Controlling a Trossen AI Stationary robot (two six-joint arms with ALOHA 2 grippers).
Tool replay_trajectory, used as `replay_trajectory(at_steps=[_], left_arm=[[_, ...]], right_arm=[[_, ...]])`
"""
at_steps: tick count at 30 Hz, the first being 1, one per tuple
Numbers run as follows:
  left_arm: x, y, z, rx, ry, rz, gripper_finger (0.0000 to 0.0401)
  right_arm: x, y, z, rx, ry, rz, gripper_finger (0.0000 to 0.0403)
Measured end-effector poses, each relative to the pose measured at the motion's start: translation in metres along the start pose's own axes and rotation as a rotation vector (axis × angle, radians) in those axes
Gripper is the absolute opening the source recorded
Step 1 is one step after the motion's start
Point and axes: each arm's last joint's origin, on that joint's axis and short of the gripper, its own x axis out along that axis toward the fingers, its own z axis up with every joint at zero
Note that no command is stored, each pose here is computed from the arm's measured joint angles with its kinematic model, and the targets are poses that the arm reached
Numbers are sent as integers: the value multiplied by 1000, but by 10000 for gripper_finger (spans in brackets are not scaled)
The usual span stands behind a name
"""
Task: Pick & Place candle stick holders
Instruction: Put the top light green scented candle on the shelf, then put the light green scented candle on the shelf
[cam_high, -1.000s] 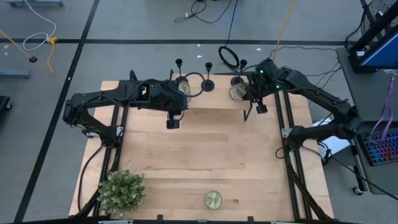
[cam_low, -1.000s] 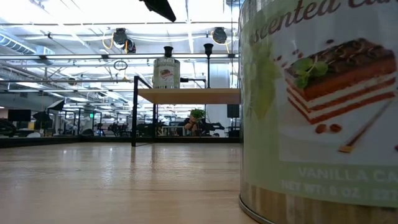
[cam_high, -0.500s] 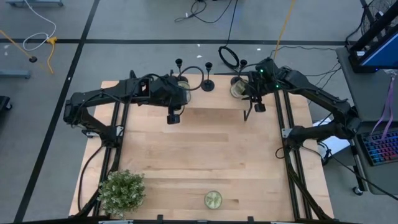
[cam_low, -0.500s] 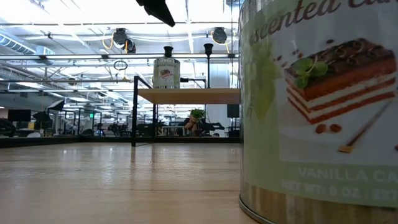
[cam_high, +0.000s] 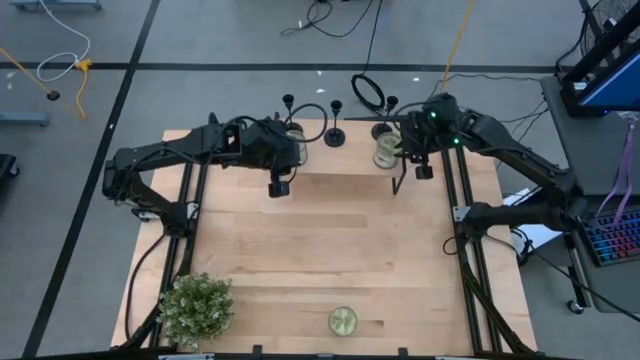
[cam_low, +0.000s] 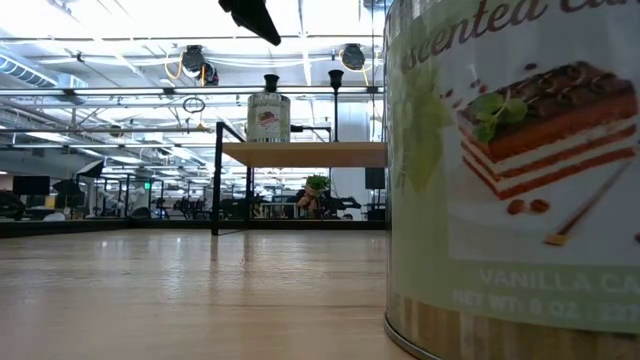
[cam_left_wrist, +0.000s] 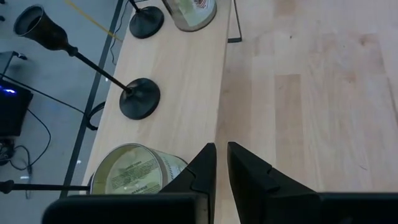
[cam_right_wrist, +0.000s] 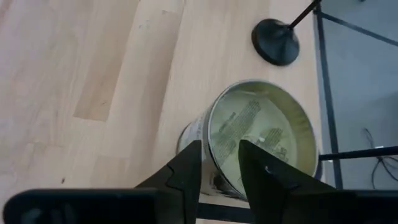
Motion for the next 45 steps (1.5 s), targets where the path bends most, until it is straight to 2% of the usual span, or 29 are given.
replay_trajectory(at_steps=[5, 8, 10, 14, 18, 22, 26, 31, 33, 41, 45], left_arm=[[0, 0, 0, 0, -1, -3, 47], [0, -2, 0, 8, -15, -61, 47], [0, -4, 1, 10, -35, -139, 47], [7, -15, 4, -21, -47, -296, 47], [28, -38, 10, -51, -10, -366, 47], [65, -76, 20, -54, 12, -440, 47], [93, -114, 28, -120, 8, -573, 47], [122, -158, 27, -124, 41, -760, 47], [129, -169, 27, -101, 23, -799, 47], [148, -188, 27, -46, -24, -824, 47], [153, -198, 25, -22, -27, -744, 47]], right_arm=[[-16, 4, 4, 10, -52, -53, 100], [-26, 11, 8, 59, -111, -57, 97], [-33, 17, 11, 112, -182, 4, 94], [-40, 35, 18, 167, -332, 211, 83], [-28, 57, 14, 196, -372, 336, 78], [-7, 81, 2, 258, -414, 410, 81], [15, 106, -17, 279, -468, 465, 86], [34, 126, -37, 269, -576, 487, 86], [39, 132, -44, 251, -627, 482, 86], [63, 144, -71, 215, -770, 357, 86], [66, 149, -79, 173, -876, 319, 86]])
